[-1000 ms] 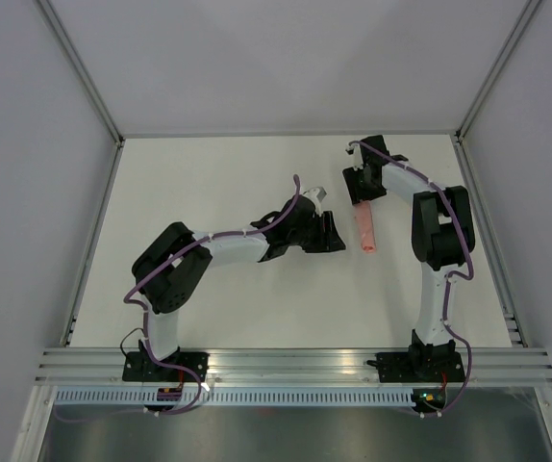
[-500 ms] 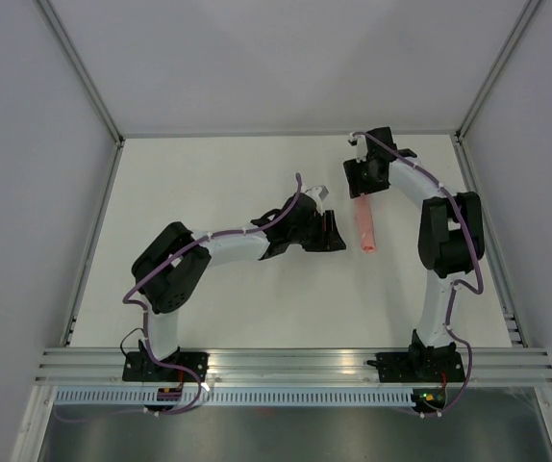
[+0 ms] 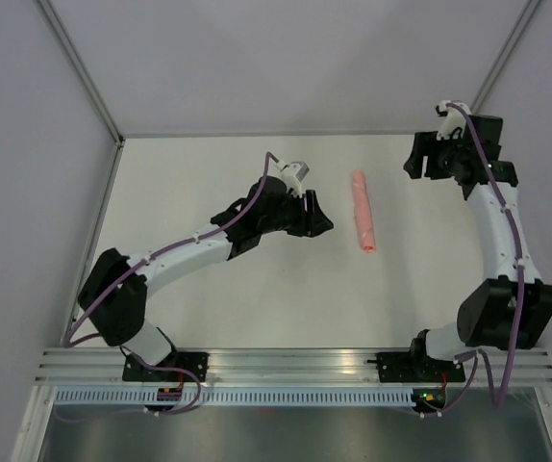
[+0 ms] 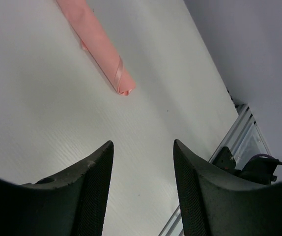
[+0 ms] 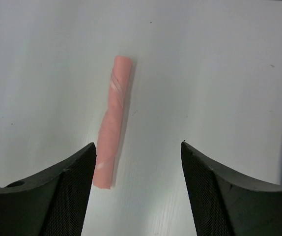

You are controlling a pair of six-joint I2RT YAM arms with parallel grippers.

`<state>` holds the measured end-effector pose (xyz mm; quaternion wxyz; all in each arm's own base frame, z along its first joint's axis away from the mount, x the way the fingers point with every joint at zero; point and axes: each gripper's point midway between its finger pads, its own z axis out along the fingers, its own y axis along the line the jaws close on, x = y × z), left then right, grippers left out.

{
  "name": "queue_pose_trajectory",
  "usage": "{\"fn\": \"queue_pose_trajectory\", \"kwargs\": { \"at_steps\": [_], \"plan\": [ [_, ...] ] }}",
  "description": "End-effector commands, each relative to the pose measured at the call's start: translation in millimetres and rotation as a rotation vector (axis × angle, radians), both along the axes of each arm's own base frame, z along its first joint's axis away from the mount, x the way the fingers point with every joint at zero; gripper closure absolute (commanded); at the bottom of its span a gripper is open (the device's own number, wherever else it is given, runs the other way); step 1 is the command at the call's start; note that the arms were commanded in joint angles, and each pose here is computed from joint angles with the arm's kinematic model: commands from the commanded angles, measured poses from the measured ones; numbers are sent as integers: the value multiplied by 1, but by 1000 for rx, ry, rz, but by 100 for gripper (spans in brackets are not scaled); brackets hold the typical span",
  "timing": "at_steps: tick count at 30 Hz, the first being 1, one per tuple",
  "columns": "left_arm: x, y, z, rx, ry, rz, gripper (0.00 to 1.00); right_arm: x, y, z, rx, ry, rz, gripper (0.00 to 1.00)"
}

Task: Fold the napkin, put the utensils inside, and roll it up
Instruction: Reset both arms

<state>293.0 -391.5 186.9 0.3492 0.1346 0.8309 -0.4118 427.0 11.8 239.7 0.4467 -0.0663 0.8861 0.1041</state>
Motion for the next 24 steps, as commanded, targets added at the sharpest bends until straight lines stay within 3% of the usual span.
{"fn": "queue_pose_trajectory", "kwargs": {
  "at_steps": [1, 4, 11, 24],
  "plan": [
    [-8, 34, 20, 48, -104, 6, 43, -36, -13, 35, -3, -89, 18, 24],
    [-18, 61, 33, 51, -138, 32, 42, -67, -24, 45, -26, -119, 17, 21],
    [-43, 120, 49, 94, -217, 120, 39, -116, -28, 19, -50, -126, -10, 19],
    [-51, 143, 73, 88, -287, 158, 37, -122, -24, 28, -44, -179, -17, 18]
  ]
}}
